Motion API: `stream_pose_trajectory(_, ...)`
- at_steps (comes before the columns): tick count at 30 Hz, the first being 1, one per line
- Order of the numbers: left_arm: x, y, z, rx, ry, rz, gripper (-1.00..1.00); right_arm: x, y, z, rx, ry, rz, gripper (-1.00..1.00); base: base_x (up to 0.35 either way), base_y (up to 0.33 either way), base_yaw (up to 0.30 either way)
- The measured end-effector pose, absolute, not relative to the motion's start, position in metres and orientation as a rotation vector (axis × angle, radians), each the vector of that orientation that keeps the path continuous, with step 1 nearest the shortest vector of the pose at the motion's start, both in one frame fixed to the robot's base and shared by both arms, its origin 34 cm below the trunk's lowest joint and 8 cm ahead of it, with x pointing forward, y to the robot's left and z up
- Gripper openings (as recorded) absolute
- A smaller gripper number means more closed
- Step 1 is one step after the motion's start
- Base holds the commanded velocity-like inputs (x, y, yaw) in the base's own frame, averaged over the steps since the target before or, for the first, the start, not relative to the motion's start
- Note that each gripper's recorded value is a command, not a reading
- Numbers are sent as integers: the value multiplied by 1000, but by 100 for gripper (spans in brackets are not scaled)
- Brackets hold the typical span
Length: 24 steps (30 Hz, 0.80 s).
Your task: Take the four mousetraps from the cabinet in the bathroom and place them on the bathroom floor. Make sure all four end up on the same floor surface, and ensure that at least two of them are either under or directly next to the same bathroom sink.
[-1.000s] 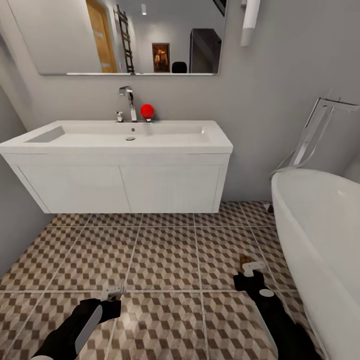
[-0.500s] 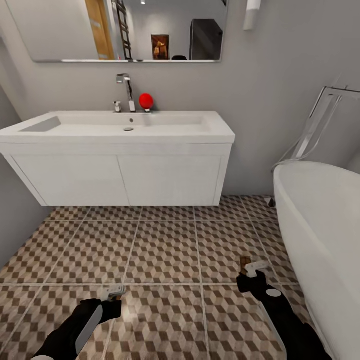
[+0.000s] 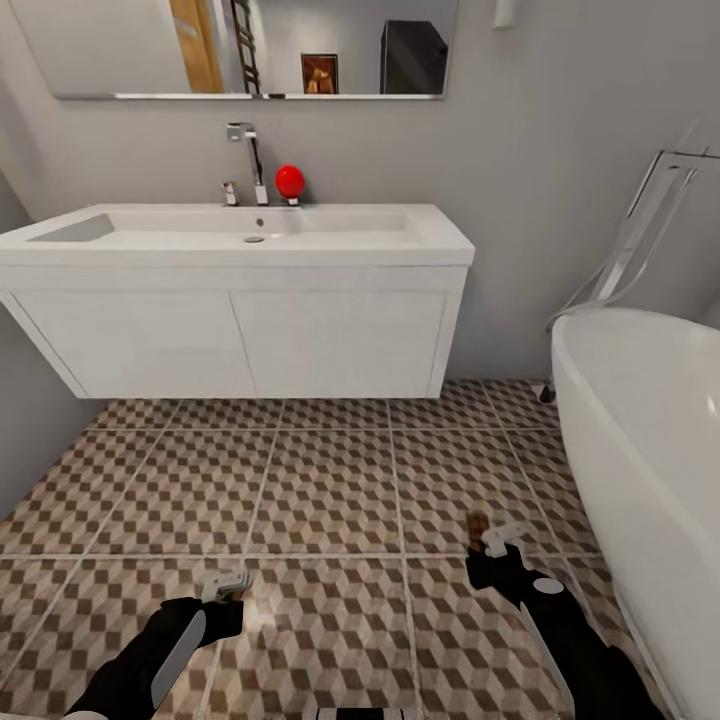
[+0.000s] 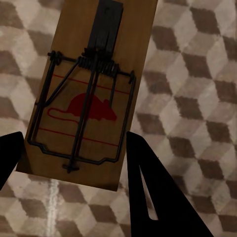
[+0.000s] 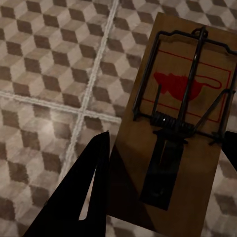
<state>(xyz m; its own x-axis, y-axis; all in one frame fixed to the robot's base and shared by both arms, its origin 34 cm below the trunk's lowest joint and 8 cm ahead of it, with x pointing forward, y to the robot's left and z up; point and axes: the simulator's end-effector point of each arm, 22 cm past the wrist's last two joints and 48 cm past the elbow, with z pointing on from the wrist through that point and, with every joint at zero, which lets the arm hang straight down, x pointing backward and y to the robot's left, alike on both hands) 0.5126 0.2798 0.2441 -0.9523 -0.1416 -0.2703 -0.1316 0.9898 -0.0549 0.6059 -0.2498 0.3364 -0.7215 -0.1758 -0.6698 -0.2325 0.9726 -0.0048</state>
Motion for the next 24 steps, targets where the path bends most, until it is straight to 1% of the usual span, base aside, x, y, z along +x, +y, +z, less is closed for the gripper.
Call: stream_pose_trajectory(24, 481, 280, 185, -207, 2941, -45, -100, 581, -248, 269, -284, 2478, 121, -100, 0, 0, 0)
